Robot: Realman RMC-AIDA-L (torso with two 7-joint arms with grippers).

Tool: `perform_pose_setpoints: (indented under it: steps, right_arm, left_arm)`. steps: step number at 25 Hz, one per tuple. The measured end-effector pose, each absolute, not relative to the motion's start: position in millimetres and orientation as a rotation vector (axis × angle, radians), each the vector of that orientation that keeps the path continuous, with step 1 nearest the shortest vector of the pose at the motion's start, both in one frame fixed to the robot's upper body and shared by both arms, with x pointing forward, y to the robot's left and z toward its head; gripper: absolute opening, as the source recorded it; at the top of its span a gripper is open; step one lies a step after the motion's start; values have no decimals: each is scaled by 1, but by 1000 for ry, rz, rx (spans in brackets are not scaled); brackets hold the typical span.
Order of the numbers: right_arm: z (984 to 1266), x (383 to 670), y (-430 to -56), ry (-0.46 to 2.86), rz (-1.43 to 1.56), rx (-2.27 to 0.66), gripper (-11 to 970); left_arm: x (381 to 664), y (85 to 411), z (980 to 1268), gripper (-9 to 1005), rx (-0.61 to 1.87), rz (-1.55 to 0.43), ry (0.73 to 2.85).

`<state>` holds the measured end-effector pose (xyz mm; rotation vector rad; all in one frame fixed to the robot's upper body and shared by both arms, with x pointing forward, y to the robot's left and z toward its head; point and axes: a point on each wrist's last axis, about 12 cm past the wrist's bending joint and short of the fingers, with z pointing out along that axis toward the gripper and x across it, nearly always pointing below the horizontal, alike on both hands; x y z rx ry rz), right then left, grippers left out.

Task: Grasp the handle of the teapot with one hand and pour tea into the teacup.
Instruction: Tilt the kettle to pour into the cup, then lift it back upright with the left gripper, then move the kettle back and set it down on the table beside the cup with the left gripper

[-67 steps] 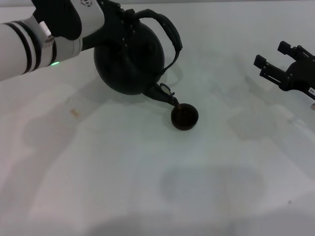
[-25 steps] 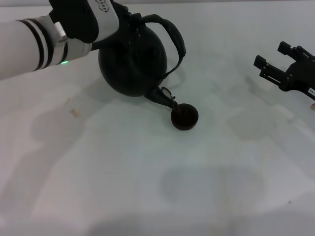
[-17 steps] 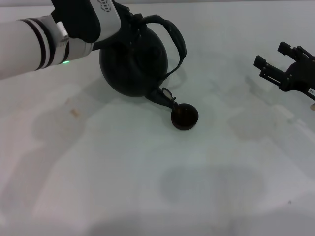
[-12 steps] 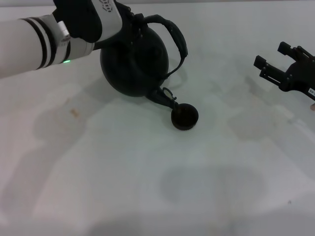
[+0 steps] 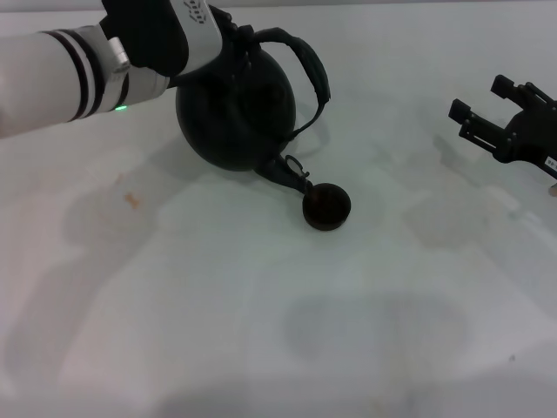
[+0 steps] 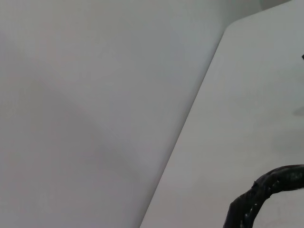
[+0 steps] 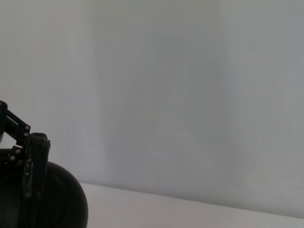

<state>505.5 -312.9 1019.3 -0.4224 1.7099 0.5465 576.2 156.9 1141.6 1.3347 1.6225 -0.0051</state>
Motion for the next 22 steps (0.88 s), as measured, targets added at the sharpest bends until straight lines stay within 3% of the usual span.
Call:
perform_pose_setpoints:
  steps: [13,22]
  right_arm:
    - [1017,506,-314,1730,529,-416,845]
    - [1016,507,-316,1742,516,-413,845]
  left_arm:
    - [576,166,1142,130,1144,-115,1694]
    - [564,177,1127,131,1021,-232,1773]
